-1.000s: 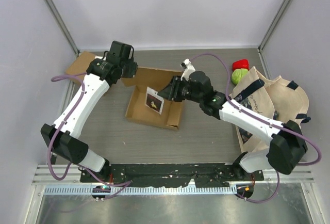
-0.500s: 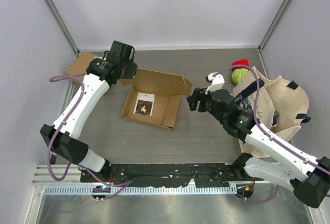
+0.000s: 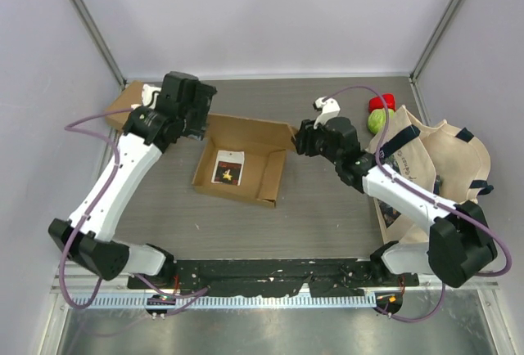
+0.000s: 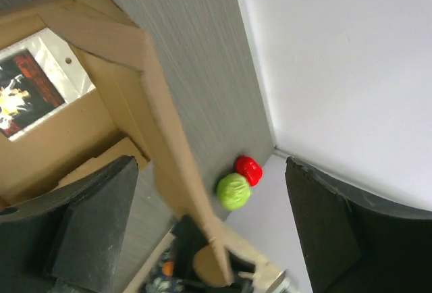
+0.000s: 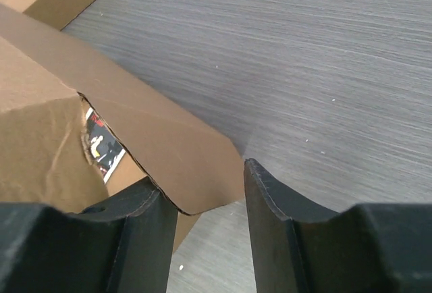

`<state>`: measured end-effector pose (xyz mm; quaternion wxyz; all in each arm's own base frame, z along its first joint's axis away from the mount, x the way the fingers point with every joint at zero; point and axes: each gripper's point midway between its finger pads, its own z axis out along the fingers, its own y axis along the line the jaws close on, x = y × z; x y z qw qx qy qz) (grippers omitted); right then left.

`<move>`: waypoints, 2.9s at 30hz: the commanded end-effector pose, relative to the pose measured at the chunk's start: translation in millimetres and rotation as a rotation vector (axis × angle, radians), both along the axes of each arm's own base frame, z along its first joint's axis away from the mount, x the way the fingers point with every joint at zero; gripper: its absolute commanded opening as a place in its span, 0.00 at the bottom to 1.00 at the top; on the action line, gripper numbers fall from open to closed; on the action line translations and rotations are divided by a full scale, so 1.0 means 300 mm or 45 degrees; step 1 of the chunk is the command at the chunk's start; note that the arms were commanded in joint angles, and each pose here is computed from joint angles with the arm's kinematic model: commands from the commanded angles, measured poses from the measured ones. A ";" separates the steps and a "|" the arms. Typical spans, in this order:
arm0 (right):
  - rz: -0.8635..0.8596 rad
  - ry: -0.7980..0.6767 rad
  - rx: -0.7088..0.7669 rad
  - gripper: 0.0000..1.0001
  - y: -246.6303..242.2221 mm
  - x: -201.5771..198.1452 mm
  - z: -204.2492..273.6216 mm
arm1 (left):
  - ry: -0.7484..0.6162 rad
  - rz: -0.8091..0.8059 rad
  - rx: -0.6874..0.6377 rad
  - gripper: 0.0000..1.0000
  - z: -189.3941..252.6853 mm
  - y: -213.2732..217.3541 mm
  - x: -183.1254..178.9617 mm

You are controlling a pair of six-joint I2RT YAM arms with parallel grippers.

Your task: Fold the paper box

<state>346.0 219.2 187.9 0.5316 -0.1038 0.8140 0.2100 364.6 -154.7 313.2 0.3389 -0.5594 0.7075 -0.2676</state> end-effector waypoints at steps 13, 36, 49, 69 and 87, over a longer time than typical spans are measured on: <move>-0.025 0.308 0.169 0.55 -0.017 0.193 0.053 | -0.345 -0.885 0.863 1.00 -0.272 0.093 -0.283; -0.092 0.690 0.081 0.62 0.005 -0.133 -0.093 | 0.291 -0.978 0.892 0.67 -0.836 0.111 -0.073; -0.125 0.677 -0.244 0.57 0.069 -0.109 -0.291 | 0.205 -0.981 0.849 0.30 -0.887 0.070 -0.169; -0.358 0.492 -0.847 0.11 0.026 -0.041 -0.501 | 0.168 -0.845 0.830 0.00 -0.869 0.100 -0.218; -0.171 0.553 -0.675 0.16 0.116 -0.166 -0.534 | 0.023 -0.847 0.720 0.00 -0.822 0.065 -0.249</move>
